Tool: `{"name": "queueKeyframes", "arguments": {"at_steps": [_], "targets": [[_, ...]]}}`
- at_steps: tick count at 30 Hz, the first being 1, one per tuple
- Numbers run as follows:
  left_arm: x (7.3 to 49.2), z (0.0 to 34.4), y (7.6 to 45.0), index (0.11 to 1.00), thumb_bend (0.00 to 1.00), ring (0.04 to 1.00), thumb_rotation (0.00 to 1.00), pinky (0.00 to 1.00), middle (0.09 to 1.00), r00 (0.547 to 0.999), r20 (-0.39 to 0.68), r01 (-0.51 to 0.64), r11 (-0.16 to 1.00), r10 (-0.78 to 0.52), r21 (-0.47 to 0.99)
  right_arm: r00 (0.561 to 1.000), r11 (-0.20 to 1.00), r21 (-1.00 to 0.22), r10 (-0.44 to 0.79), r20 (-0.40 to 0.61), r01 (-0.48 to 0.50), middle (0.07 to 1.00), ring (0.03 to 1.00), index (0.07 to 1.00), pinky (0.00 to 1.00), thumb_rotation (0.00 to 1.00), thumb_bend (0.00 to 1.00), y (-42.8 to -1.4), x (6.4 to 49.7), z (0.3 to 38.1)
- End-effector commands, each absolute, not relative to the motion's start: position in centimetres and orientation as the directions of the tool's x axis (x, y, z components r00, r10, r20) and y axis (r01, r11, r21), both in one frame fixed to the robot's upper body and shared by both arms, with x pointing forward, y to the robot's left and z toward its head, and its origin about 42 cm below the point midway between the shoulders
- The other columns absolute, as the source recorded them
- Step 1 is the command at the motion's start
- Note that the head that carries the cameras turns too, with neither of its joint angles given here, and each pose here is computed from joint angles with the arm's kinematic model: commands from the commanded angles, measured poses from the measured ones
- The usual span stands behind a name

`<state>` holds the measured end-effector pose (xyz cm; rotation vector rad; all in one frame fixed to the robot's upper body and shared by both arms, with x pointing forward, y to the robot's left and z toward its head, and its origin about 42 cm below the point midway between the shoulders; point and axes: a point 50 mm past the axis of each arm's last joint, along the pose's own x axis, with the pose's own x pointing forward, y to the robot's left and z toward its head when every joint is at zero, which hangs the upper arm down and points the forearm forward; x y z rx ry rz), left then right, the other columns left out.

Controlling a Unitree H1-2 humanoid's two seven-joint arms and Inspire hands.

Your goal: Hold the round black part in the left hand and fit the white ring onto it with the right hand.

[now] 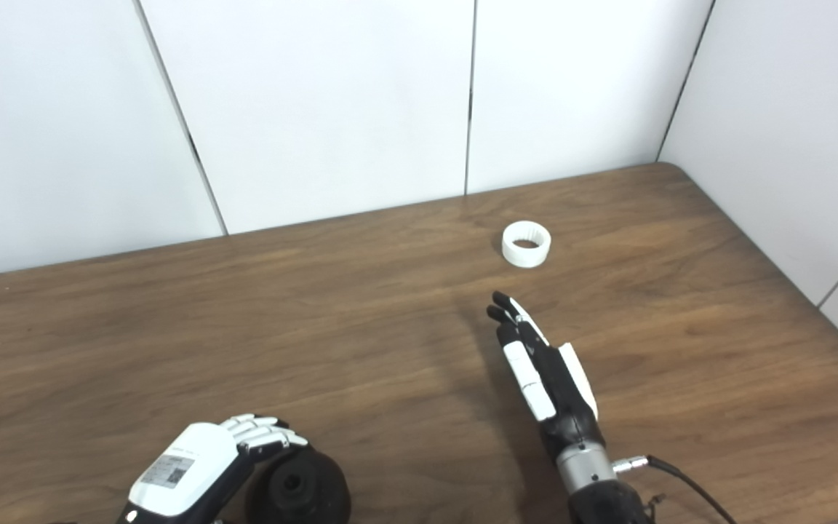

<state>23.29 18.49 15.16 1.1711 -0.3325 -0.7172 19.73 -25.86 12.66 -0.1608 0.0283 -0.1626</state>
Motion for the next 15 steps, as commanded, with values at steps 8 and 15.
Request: {"name": "queueKeyframes", "arguments": {"at_steps": [8,15], "targets": [[22.73,12.9,19.71,0.482,0.52,0.856,0.05,0.9,0.783,0.731,-0.231,0.387,0.111,-0.642,0.915,0.983,0.978,-0.098,-0.179,0.042,0.182,0.9,0.95,0.918,0.99,1.0,0.65,-24.2,19.67,12.78],[22.7,12.63,19.51,0.482,0.52,0.856,0.05,0.9,0.78,0.735,-0.22,0.376,0.116,-0.642,0.919,0.982,0.979,-0.088,-0.182,0.045,0.186,0.905,0.959,0.921,1.0,1.0,0.63,-24.46,19.65,12.66]]}}
